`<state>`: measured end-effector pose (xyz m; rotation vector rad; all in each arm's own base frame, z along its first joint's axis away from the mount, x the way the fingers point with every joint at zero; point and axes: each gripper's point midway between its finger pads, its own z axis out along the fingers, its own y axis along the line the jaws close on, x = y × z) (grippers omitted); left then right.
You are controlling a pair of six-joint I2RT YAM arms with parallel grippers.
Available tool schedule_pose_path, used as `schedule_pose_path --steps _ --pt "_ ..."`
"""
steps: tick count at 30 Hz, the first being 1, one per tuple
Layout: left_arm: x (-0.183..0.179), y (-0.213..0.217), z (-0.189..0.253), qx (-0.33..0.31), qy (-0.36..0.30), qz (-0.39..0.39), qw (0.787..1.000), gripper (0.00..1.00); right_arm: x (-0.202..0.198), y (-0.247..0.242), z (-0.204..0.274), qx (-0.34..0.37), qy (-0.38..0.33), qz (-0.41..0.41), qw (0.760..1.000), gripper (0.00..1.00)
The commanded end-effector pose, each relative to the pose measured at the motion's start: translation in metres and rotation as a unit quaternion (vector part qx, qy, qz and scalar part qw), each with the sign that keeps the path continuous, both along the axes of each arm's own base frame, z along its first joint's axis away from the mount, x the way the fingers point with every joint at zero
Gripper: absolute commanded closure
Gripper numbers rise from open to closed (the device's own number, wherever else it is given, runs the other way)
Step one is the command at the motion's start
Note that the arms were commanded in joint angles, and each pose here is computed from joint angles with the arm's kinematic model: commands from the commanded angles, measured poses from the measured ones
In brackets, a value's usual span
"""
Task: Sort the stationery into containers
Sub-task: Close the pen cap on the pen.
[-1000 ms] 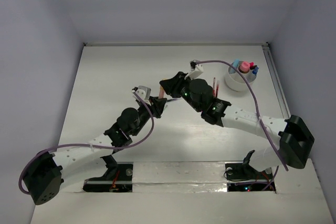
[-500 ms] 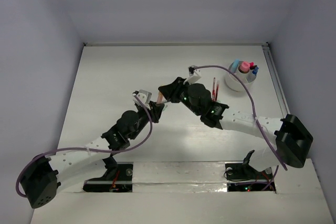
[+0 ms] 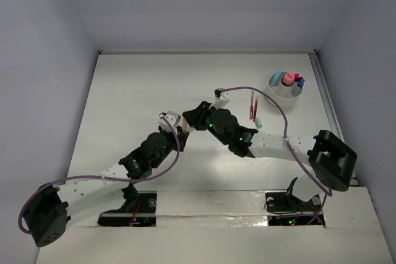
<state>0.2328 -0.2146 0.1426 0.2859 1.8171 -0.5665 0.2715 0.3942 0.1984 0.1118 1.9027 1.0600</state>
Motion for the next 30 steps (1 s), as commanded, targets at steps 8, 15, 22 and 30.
schedule_pose_path --steps 8,15,22,30 --pt "0.024 0.016 0.12 -0.143 -0.149 0.067 0.976 1.0 -0.117 0.036 -0.094 -0.105 0.109 0.177 0.972 1.0" --pt "0.025 0.029 0.129 -0.165 -0.157 0.083 0.97 1.0 -0.132 0.04 -0.114 -0.116 0.133 0.191 0.966 1.0" --pt "0.018 0.039 0.144 -0.2 -0.176 0.079 0.961 1.0 -0.136 0.042 -0.12 -0.117 0.145 0.199 0.962 1.0" --pt "0.009 0.051 0.166 -0.246 -0.19 0.084 0.947 1.0 -0.141 0.052 -0.126 -0.122 0.153 0.219 0.956 1.0"
